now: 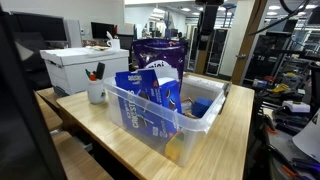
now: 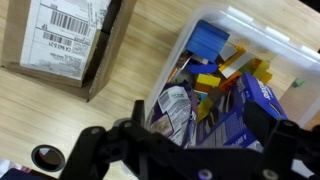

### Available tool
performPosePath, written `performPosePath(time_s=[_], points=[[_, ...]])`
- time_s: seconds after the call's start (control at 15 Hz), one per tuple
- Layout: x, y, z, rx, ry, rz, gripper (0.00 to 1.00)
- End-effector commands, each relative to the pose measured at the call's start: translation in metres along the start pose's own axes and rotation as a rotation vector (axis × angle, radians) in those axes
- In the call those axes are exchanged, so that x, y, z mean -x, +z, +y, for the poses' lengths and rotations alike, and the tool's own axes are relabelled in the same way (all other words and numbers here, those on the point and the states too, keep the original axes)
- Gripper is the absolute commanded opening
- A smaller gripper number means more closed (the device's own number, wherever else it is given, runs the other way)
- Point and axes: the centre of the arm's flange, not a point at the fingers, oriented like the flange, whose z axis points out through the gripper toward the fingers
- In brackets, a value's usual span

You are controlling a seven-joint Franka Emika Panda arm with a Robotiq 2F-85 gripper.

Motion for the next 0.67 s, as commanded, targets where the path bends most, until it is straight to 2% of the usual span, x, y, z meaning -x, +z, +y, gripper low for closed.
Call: performPosePath(time_s=[0.0, 0.27, 0.6], points=[[-0.042, 0.014, -0.020, -0.013, -0.046, 0.048, 1.00], [-0.070, 0.024, -0.021, -0.011, -0.045, 0.089, 1.00], [-0.088, 0.026, -0.012, 0.015, -0.031, 0.136, 1.00]])
